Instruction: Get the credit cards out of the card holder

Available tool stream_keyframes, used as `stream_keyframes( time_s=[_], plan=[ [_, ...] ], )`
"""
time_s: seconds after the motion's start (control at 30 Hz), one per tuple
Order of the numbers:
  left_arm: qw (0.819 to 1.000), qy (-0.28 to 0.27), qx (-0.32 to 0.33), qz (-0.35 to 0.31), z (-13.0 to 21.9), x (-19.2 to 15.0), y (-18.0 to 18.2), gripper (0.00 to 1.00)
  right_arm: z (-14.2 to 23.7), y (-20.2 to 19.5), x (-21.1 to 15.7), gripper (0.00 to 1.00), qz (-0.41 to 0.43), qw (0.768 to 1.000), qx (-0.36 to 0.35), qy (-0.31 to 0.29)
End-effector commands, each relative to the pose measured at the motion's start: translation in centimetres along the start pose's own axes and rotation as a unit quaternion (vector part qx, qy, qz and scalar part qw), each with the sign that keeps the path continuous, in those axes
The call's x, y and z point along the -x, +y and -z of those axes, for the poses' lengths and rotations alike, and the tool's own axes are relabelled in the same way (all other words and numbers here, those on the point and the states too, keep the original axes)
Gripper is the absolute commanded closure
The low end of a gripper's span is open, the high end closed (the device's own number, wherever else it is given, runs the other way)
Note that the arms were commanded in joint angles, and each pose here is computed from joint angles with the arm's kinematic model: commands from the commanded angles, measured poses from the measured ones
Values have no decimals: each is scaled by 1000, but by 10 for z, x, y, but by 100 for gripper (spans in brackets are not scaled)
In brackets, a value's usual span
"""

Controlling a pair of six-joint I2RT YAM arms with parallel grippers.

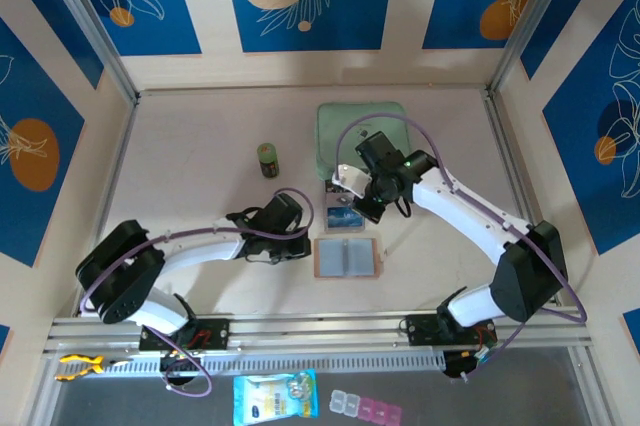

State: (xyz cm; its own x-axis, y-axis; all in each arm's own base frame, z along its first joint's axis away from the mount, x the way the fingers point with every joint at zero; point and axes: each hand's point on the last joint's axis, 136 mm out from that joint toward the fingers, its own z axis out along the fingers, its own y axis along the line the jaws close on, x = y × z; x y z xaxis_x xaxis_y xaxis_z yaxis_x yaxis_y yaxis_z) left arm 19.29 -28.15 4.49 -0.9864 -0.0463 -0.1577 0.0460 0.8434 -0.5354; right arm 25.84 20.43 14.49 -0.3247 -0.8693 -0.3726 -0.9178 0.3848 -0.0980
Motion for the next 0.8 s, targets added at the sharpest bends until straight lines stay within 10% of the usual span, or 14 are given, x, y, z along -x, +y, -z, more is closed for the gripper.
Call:
stream_keyframes(
  time_s=[0.0, 0.77],
  plan=[
    [1000, -3, 15, -1, 4, -2, 13, 97, 2, -13, 2, 100, 108, 994, -4, 19],
    [1000, -1, 1, 19, 5, 3, 23, 97, -40, -78, 39, 98, 189, 980, 53, 43]
  ],
)
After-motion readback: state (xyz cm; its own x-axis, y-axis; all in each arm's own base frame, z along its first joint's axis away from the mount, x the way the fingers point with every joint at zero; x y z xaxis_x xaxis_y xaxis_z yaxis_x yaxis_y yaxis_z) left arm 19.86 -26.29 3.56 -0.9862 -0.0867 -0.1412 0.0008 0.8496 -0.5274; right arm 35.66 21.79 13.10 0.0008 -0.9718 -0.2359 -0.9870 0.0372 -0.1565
